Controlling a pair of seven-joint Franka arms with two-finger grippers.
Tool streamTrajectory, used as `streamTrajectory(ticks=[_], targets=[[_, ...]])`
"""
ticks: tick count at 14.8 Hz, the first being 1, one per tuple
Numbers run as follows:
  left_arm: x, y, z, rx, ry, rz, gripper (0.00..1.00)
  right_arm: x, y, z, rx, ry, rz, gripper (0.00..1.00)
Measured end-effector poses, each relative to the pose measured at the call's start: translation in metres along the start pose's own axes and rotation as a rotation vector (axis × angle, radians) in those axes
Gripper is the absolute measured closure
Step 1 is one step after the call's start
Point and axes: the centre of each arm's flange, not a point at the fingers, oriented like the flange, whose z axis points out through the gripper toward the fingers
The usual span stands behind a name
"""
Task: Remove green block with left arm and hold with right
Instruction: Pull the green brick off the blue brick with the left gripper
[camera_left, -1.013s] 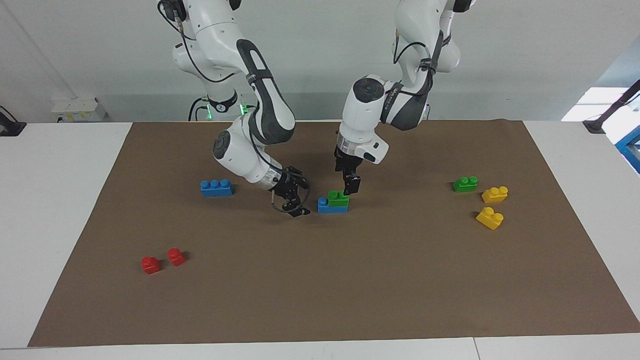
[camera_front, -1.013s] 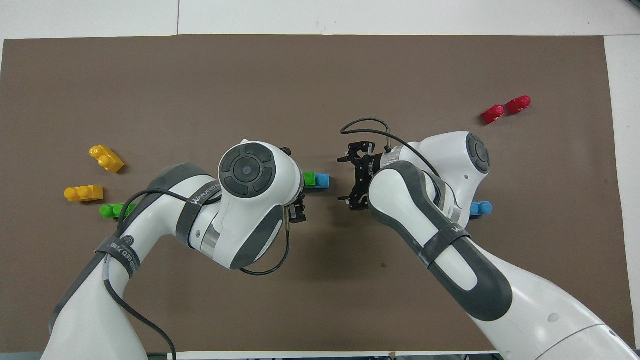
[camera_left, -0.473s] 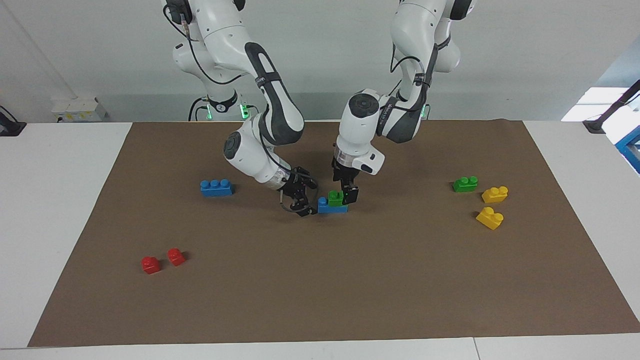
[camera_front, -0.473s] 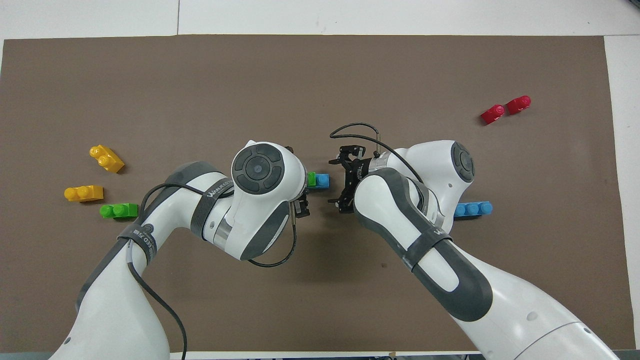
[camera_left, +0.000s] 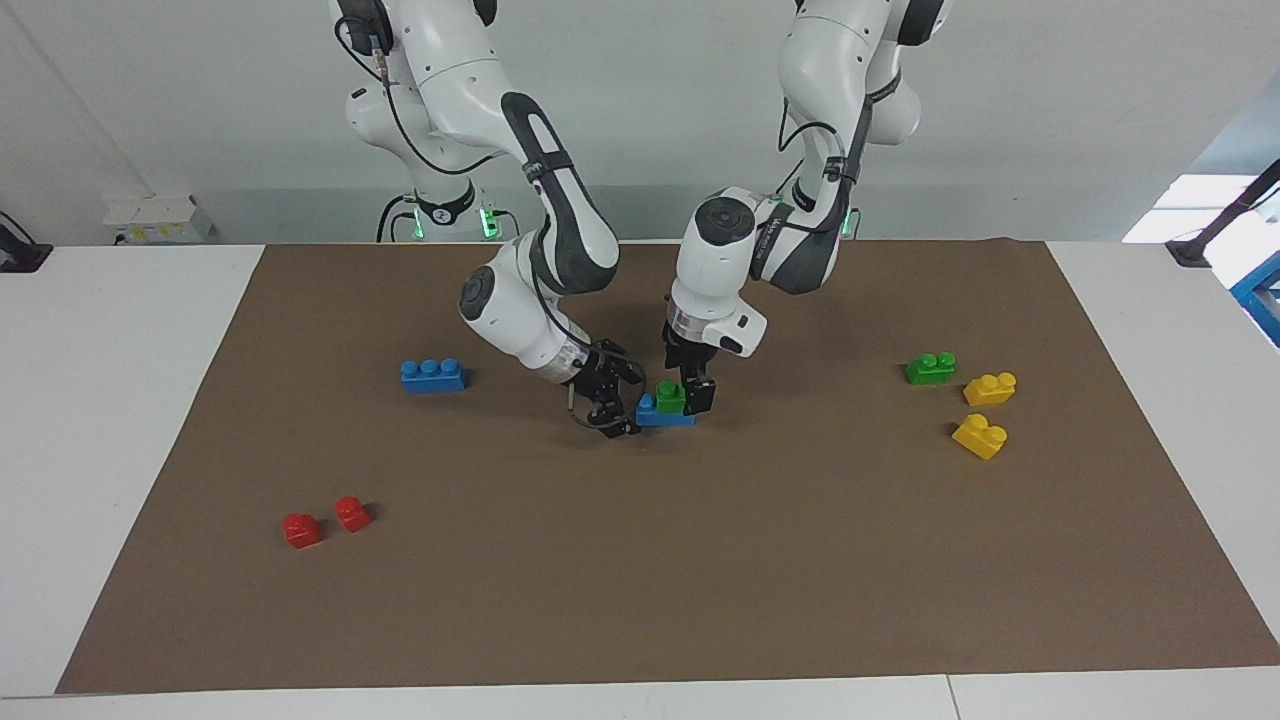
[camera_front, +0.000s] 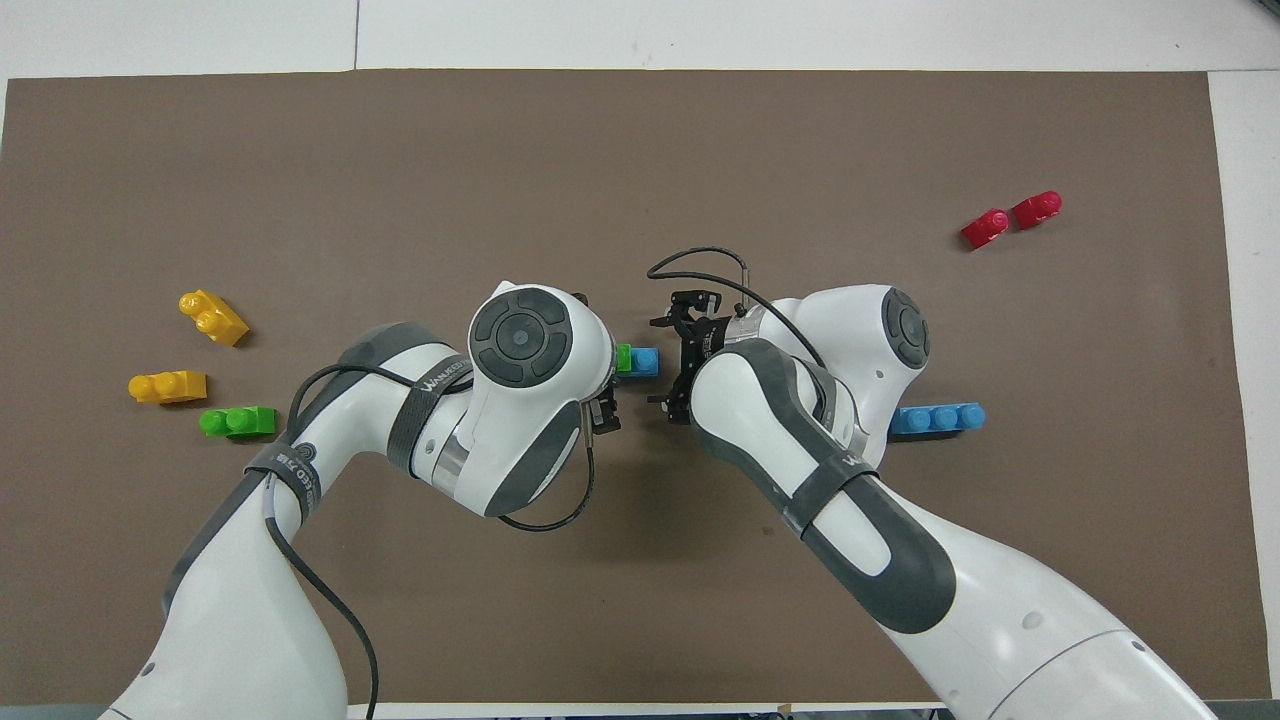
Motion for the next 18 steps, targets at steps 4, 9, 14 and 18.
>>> streamTrajectory(ticks=[4,9,14,18], targets=[[0.000,0.000,0.001,-0.001,0.003,0.002,0.00,-0.001,0.001,0.010,0.012,0.013,-0.006,0.08],[0.002,0.002,0.002,-0.002,0.005,-0.002,0.00,-0.004,-0.001,0.010,0.015,0.012,-0.011,0.41],[0.003,0.002,0.002,-0.001,0.006,-0.003,0.00,-0.013,-0.007,0.005,0.031,-0.001,-0.023,0.66],[0.003,0.002,0.002,-0.002,0.006,-0.003,0.00,-0.013,-0.008,0.005,0.033,-0.001,-0.022,0.66]])
